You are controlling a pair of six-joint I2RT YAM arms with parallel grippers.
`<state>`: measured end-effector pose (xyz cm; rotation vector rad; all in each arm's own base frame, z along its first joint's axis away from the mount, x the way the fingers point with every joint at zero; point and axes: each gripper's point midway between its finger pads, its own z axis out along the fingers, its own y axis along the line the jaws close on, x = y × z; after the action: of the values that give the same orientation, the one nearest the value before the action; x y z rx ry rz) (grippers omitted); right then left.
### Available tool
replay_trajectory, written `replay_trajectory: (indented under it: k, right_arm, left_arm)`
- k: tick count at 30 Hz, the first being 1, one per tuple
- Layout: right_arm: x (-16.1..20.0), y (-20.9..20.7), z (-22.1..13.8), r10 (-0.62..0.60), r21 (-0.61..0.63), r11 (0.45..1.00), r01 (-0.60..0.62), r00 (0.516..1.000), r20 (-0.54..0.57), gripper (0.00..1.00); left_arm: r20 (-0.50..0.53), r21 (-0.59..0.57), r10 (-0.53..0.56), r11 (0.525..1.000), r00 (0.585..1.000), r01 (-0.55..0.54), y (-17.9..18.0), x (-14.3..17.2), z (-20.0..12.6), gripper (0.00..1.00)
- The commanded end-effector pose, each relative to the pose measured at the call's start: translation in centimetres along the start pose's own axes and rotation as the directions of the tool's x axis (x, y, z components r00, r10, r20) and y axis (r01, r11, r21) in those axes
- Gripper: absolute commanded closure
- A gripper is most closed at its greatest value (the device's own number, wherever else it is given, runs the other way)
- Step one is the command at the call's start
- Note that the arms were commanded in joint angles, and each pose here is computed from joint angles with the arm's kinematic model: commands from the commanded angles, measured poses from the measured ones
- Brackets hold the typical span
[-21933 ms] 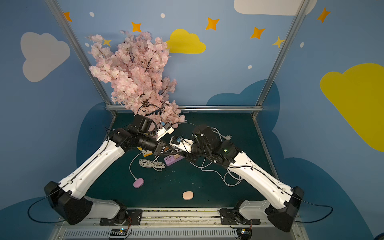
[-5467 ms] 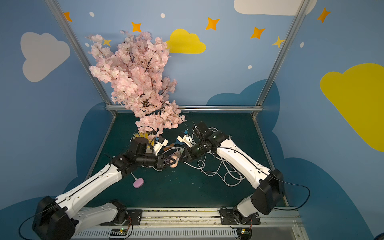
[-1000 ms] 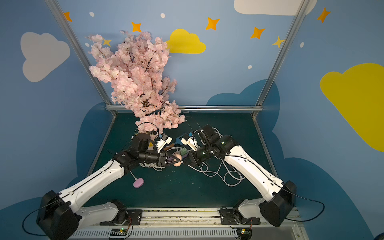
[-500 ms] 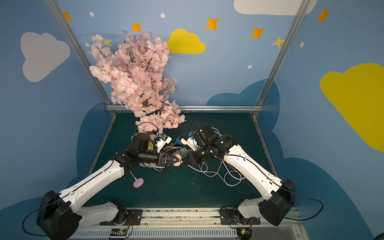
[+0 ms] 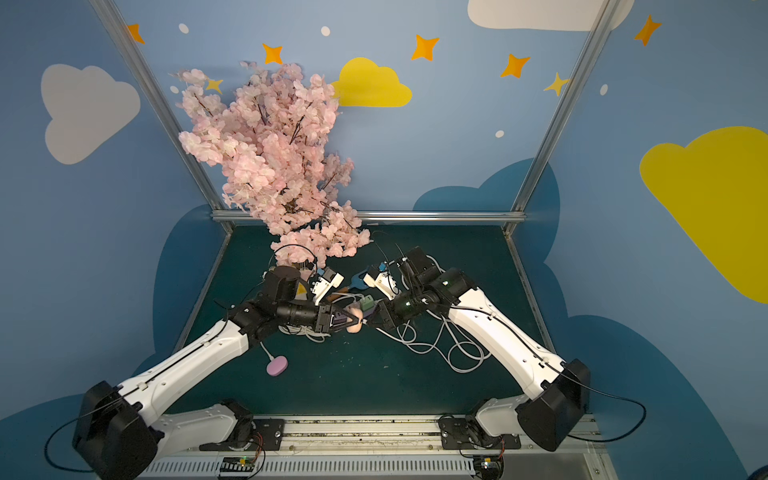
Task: Charge the bluetooth headset
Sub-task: Insert the charging cable into the bluetooth headset.
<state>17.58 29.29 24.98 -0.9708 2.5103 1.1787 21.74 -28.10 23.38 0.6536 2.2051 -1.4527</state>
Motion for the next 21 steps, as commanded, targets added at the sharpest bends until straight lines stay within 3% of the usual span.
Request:
replay_trajectory:
  k: [1, 21]
  right_arm:
    - [-0.9, 0.5, -0.2, -0.022, -0.019, 1.0, 0.022, 0.999, 0.028, 1.0]
    - [0.2, -0.2, 1.2, -0.002, 0.0, 1.0, 0.002, 1.0, -0.015, 1.0]
  left_arm:
    - [0.007, 0.046, 0.035, 0.998, 0.999, -0.035, -1.5, -0.5, -0.4, 0.97]
    - [0.022, 0.048, 0.046, 0.998, 0.999, -0.047, -1.9, -0.8, -0.7, 0.97]
